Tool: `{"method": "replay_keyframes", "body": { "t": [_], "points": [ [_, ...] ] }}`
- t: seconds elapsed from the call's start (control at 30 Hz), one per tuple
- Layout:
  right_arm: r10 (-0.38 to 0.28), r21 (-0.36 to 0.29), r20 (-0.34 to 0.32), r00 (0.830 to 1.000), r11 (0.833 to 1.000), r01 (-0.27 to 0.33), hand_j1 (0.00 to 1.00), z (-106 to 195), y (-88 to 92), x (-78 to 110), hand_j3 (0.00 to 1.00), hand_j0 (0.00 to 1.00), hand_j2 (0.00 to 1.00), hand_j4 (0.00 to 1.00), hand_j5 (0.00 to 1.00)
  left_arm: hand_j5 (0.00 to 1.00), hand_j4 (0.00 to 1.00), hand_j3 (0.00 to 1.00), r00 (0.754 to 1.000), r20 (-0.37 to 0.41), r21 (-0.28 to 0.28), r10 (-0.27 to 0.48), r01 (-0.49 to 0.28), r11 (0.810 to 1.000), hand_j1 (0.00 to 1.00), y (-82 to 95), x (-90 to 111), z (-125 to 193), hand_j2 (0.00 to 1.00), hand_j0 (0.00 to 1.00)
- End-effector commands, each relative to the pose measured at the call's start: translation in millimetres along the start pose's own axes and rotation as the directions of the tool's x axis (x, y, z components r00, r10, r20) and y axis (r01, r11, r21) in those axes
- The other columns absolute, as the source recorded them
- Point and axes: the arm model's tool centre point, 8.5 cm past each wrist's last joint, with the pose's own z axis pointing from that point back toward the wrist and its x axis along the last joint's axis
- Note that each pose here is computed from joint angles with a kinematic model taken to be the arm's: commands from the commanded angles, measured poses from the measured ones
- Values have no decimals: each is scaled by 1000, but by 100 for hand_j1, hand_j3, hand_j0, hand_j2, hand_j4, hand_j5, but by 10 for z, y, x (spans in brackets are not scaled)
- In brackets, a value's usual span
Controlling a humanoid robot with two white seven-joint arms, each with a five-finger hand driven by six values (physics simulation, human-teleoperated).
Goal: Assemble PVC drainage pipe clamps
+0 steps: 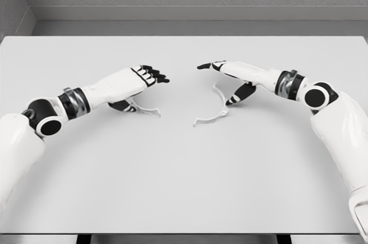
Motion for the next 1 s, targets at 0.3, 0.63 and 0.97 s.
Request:
{"method": "replay_keyframes", "body": {
  "t": [0.3, 0.63, 0.97],
  "points": [
    [11, -36, -19, 1000, 999, -11, 100, 145, -175, -57, 100, 100, 100, 100, 100, 100, 100, 100, 976, -101, -64, -191, 185, 981, 100, 470, -418, 453, 100, 100],
    [149, -62, 2, 989, 987, -149, 100, 644, -221, 160, 100, 100, 100, 100, 100, 100, 100, 100, 972, -67, -59, -224, 220, 974, 100, 473, -260, 36, 100, 100],
    [140, 2, 85, 987, 990, -140, 100, 343, 99, 372, 100, 100, 100, 100, 100, 100, 100, 100, 977, -54, -94, -208, 203, 975, 100, 315, -222, -165, 100, 100]
  ]
}}
